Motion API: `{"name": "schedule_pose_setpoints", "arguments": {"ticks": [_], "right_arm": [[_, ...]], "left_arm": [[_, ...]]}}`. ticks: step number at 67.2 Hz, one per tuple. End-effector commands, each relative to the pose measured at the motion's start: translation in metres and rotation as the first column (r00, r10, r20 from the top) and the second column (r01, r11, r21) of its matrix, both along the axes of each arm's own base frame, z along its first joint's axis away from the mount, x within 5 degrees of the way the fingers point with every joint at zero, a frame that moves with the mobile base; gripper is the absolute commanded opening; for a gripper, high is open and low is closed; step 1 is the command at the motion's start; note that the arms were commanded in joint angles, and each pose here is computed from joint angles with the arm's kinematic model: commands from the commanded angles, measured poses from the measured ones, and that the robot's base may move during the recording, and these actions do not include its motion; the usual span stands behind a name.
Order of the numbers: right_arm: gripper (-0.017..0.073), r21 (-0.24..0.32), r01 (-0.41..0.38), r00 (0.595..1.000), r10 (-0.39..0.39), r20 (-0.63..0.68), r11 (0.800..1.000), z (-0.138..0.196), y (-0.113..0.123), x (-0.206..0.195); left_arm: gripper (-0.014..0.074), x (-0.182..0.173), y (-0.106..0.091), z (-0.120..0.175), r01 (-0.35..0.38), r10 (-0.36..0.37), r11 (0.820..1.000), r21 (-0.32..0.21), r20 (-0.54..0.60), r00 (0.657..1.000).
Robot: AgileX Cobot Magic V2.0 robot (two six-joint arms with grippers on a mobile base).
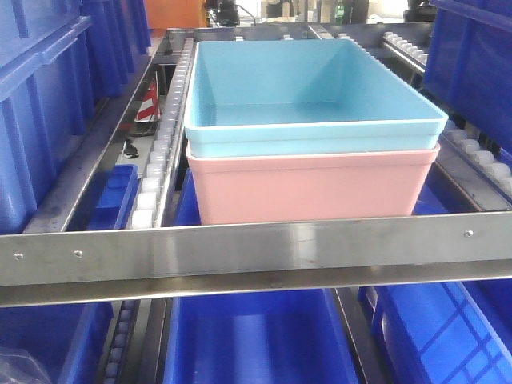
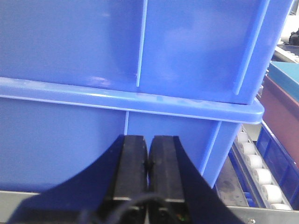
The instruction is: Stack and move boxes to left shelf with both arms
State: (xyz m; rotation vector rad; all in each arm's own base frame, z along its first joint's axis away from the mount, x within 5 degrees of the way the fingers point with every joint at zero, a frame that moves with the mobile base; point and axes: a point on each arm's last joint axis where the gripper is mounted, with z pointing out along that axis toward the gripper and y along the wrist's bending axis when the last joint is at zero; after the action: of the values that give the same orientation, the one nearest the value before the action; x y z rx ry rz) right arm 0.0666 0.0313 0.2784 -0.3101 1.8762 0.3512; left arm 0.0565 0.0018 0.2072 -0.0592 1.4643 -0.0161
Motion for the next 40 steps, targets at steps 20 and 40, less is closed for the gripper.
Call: {"name": "schedule_pose_setpoints", "arguments": {"ticks": [20,40], "right_arm": [[0.0055,0.009,0.310,0.898,-0.296,0.327,0.951,-0.028,-0.025,0.007],[0.0055,0.064,0.370,0.820,-0.358,0.447,0.927,-0.064,-0.031,-0.014]], "left_arm": [[-0.0003,-0.003,0.000,0.010,-0.008,0.007,1.000,0.005,0.114,0.993],[-0.0003,-0.003,0.000,0.010,-0.008,0.007,1.000,0.005,0.114,0.993]]}}
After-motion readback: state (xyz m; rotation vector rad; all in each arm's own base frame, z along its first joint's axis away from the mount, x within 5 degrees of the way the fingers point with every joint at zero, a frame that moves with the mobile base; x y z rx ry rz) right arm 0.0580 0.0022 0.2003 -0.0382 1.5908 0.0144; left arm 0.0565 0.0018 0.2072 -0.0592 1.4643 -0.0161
